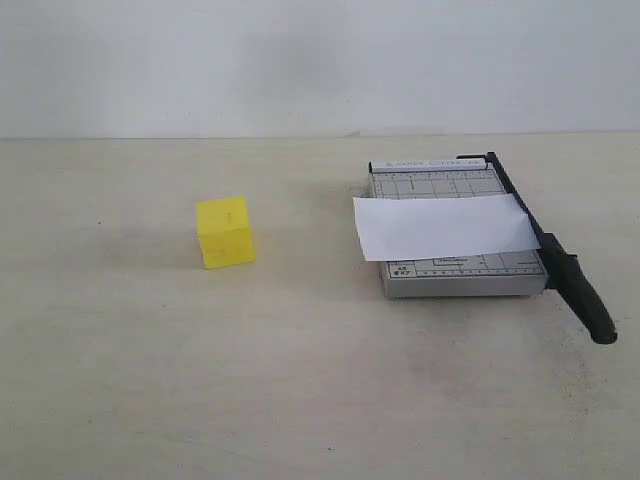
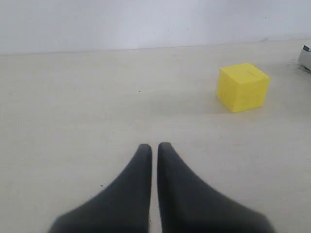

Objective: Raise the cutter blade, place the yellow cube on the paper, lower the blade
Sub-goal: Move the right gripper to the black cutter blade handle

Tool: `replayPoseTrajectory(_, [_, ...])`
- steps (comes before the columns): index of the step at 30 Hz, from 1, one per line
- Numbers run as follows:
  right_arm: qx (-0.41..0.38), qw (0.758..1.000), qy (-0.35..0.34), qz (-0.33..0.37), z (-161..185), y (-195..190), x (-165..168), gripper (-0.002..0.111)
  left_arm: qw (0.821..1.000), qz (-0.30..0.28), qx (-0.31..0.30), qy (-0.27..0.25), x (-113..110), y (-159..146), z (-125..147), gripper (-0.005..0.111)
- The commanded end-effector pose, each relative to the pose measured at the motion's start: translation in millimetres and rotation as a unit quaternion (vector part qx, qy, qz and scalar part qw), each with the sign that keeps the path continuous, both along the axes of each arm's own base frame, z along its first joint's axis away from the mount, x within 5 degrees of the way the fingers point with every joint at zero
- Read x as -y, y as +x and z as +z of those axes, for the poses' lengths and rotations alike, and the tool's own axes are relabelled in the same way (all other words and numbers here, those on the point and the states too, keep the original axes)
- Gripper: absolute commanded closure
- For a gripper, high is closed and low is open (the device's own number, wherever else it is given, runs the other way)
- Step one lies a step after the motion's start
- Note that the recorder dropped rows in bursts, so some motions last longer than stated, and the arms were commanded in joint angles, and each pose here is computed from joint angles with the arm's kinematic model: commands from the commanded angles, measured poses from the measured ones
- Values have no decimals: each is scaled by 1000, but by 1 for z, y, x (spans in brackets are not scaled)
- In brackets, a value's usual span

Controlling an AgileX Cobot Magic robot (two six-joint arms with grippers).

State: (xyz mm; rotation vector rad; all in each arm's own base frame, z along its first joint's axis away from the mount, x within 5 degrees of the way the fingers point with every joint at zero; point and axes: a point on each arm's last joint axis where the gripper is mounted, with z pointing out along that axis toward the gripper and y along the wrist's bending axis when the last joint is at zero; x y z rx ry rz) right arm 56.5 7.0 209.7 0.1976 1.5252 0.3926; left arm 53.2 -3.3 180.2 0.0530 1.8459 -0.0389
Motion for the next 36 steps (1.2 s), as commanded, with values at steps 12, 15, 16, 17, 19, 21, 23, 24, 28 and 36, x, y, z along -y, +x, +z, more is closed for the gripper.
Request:
replayPoseTrajectory(12, [86,995,40,-17,16,-2,4,108,1000,3,9,-8,0,0,2,102])
replayPoseTrajectory(15, [22,999,45,3,14,-3,0,108,1000,3,9,-8,0,0,2,102])
replayPoseTrajectory(16, [-14,999,38,16,17,-5,-2,106,1000,3,9,-8,0,0,2,102])
replayPoseTrajectory(17, [-42,998,32,25,21,-6,-4,101,1000,3,9,-8,0,0,2,102])
replayPoseTrajectory(19, [-74,996,24,31,30,-3,-5,86,1000,3,9,-8,0,0,2,102])
replayPoseTrajectory(21, [-124,991,-22,36,42,3,-7,68,1000,3,9,-8,0,0,2,102])
replayPoseTrajectory(23, [-171,983,-63,32,57,13,-6,50,1000,3,10,-8,0,0,2,102])
replayPoseTrajectory(24, [-198,977,-76,28,64,19,-5,45,1000,3,10,-8,0,0,2,102])
replayPoseTrajectory(28, [-319,941,-114,24,83,59,-7,43,1000,3,10,-8,0,0,2,102])
replayPoseTrajectory(36, [-501,833,-215,91,65,164,-18,43,1000,3,10,-8,0,0,2,102])
